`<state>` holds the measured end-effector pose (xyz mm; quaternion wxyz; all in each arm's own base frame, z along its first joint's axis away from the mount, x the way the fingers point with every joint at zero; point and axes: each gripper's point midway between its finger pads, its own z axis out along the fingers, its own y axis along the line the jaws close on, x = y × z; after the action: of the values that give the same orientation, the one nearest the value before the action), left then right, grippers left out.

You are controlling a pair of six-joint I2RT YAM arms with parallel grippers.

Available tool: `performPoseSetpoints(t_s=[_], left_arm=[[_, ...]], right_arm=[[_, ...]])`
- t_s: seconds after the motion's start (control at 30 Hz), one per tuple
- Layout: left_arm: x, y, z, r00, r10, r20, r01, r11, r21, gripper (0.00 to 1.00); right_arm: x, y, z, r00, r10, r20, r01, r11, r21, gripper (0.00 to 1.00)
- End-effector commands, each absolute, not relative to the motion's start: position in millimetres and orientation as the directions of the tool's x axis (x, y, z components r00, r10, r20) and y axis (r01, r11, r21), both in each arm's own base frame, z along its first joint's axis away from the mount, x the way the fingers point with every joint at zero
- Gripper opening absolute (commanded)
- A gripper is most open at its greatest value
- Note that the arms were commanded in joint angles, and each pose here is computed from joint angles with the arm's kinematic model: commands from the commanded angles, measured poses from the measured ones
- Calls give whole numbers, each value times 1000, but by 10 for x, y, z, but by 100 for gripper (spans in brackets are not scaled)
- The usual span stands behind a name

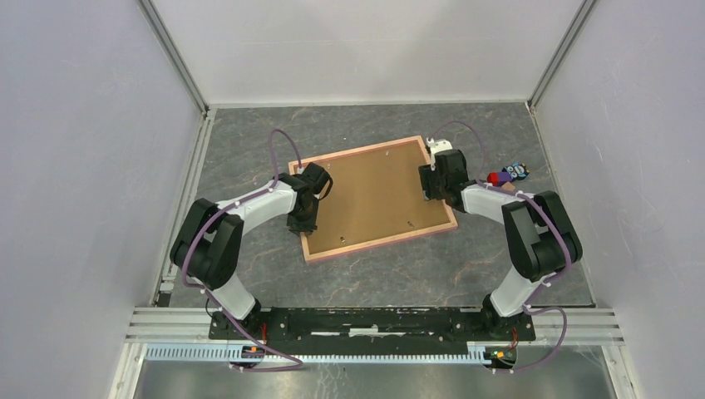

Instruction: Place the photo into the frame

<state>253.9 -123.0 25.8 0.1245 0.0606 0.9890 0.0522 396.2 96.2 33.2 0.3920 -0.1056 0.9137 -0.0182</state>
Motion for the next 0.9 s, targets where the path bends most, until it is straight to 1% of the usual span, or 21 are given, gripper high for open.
performPoseSetpoints(t_s=[0.0, 0.23, 0.27, 0.37, 0.4, 0.7, 0.8, 0.87], left_arm=[[2518, -1148, 386, -942, 227, -248, 194, 969, 151, 2], [2515, -1147, 392, -941, 227, -250, 195, 970, 148, 2], [2513, -1152, 395, -941, 228, -251, 196, 970, 146, 2], [2514, -1155, 396, -940, 228, -253, 196, 970, 145, 2], [2517, -1155, 399, -940, 227, -254, 195, 970, 145, 2], [2517, -1158, 400, -940, 228, -255, 197, 970, 142, 2], [2523, -1160, 405, -939, 228, -257, 196, 970, 142, 2], [2523, -1161, 403, -939, 228, -257, 196, 970, 142, 2]], right_arm=[[4157, 1021, 397, -643, -190, -742, -161, 981, -112, 66], [4180, 958, 306, -660, -194, -726, -133, 981, -141, 66], [4177, 951, 290, -664, -195, -722, -130, 981, -145, 65], [4179, 937, 262, -673, -195, -713, -123, 981, -152, 57], [4182, 933, 257, -674, -194, -712, -122, 981, -153, 56], [4174, 943, 213, -684, -188, -705, -111, 982, -154, 55], [4165, 928, 185, -698, -185, -692, -102, 982, -160, 47], [4148, 933, 167, -705, -183, -685, -100, 982, -159, 43]])
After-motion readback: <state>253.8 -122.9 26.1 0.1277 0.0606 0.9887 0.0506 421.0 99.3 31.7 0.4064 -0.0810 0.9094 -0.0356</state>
